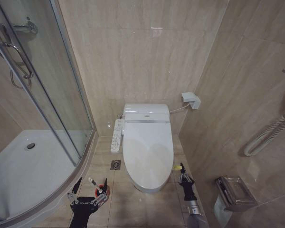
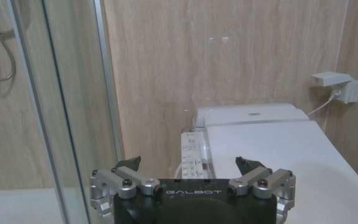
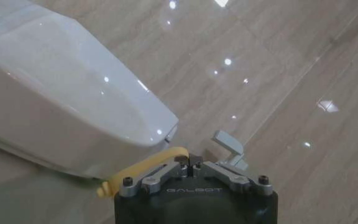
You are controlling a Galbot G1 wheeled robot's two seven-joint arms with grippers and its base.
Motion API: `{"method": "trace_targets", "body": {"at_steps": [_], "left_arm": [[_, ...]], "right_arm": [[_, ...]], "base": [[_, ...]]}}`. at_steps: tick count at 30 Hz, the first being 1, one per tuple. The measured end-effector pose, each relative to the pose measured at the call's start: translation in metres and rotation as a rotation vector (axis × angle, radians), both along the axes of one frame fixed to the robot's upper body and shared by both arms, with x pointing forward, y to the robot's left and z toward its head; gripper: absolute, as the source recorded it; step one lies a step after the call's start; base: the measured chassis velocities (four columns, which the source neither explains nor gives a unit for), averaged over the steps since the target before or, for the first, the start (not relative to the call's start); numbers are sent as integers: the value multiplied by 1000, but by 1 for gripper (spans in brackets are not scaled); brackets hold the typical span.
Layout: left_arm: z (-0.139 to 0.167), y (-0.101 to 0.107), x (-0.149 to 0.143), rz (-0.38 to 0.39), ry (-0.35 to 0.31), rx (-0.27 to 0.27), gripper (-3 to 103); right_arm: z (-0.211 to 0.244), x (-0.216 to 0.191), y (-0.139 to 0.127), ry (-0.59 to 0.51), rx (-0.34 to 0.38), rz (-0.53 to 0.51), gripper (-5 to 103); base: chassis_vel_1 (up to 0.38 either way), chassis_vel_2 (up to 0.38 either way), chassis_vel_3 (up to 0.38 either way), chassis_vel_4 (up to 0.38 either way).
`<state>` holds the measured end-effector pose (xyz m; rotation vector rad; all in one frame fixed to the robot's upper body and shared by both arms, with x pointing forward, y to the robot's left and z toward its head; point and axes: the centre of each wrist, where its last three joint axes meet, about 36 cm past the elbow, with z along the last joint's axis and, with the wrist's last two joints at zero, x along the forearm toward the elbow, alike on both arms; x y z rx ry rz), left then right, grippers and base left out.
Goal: Open the toilet lid, clean the toilet bowl with a toilet brush, close the toilet lid, and flush.
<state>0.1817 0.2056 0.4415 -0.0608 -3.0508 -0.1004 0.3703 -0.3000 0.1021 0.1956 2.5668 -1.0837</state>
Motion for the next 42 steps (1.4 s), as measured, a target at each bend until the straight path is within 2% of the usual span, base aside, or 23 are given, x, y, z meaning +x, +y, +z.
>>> {"method": "trace_targets", "body": {"at_steps": [16, 29, 36, 42], "left_arm": [[0, 0, 0, 0, 0, 0, 99], [0, 0, 0, 0, 0, 0, 99], [0, 0, 0, 0, 0, 0, 99], [0, 0, 0, 0, 0, 0, 99]], "right_arm": [[40, 27, -19, -49, 38, 1, 1], [112, 54, -28, -223, 72, 24, 1], [134, 56, -29, -287, 63, 36, 1], [153, 62, -30, -331, 83, 40, 1]], "base": [[0, 0, 0, 0], [0, 0, 0, 0], [0, 0, 0, 0], [0, 0, 0, 0]]}}
